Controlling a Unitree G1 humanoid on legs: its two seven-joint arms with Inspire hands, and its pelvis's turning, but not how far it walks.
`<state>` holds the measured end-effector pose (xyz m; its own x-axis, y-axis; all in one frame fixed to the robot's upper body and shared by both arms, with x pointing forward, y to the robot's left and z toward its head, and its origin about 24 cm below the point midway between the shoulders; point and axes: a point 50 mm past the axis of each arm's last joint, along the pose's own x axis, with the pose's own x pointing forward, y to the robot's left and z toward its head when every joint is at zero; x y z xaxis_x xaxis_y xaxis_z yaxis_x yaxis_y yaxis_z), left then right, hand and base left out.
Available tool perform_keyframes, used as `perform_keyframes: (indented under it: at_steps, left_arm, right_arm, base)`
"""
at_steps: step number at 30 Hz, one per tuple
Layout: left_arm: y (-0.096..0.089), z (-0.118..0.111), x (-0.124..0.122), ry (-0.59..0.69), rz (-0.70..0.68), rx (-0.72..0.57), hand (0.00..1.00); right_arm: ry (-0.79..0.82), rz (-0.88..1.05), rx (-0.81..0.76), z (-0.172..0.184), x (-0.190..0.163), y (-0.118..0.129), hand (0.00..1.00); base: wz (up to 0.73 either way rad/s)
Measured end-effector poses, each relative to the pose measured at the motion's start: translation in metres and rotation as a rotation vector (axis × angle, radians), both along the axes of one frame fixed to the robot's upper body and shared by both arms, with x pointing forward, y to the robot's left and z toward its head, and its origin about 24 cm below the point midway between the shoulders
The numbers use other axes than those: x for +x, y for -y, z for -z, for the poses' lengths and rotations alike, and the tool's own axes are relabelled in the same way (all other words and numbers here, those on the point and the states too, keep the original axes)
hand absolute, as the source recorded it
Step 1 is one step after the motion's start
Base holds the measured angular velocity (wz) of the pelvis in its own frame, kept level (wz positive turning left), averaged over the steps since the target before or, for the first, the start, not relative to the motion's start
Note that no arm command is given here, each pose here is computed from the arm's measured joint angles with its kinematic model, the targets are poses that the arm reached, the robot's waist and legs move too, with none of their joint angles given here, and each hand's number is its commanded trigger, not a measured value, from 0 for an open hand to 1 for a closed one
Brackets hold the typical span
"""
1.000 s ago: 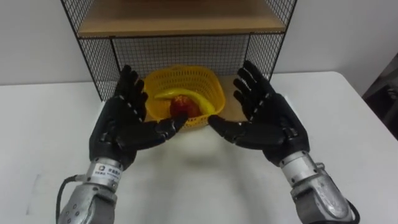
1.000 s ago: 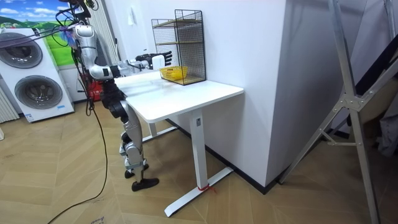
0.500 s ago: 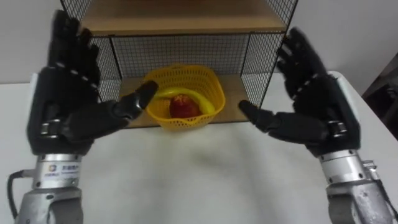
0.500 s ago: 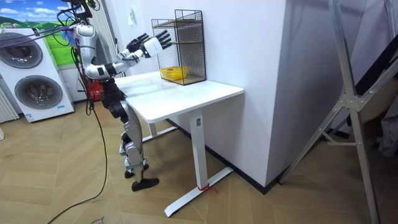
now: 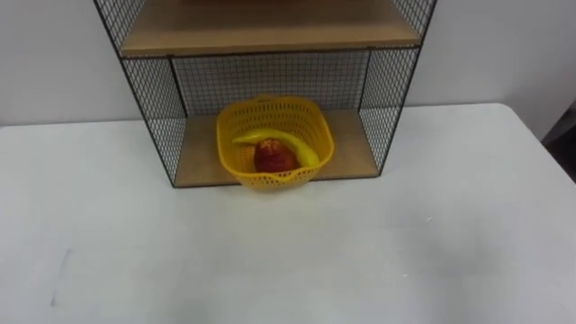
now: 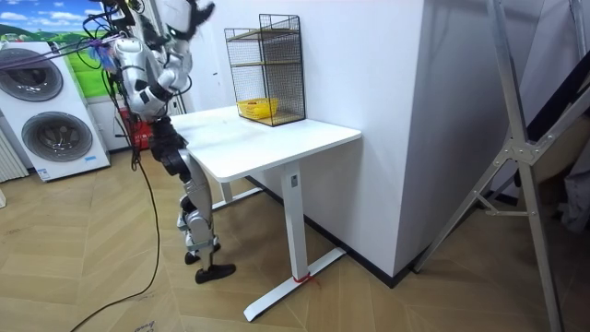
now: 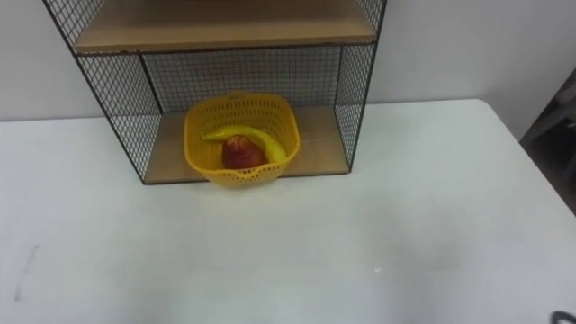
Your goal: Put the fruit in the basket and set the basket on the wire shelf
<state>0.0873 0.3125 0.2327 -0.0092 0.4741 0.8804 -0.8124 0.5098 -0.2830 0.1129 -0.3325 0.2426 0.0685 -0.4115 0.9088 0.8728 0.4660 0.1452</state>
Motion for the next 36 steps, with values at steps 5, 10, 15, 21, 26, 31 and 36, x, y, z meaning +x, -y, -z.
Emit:
perform_keyframes:
  at_steps: [5, 10, 15, 21, 26, 31, 36]
  left_arm:
    - [-0.033, -0.038, -0.032, 0.264, -0.159, -0.015, 0.0]
    - [-0.086, -0.055, -0.065, 0.396, -0.376, -0.197, 0.0]
    - [-0.136, -0.011, -0.089, 0.316, -0.528, -0.561, 0.0]
    - [-0.153, 0.127, -0.121, 0.094, -0.686, -1.154, 0.0]
    - [-0.115, 0.236, -0.157, 0.134, -0.776, -1.628, 0.0]
    - [-0.079, 0.283, -0.178, -0.006, -0.859, -1.773, 0.0]
    - [-0.053, 0.31, -0.169, -0.239, -0.819, -1.819, 0.0]
  right_arm:
    - [0.184, 0.287, 0.072, -0.021, -0.025, 0.049, 0.0]
    - [0.333, 0.577, 0.33, -0.027, -0.066, 0.111, 0.0]
    - [0.286, 0.718, 0.555, 0.005, -0.097, 0.137, 0.0]
    - [0.012, 0.973, 1.005, 0.132, -0.159, 0.137, 0.0]
    - [-0.136, 1.168, 1.467, 0.243, -0.209, 0.092, 0.0]
    - [-0.434, 1.251, 1.616, 0.297, -0.224, 0.047, 0.0]
    - [-0.834, 1.147, 1.584, 0.329, -0.2, 0.023, 0.0]
  base:
    - [0.1]
    - [0.1]
    - [0.02]
    - [0.0]
    - [-0.03]
    - [-0.04]
    - [0.01]
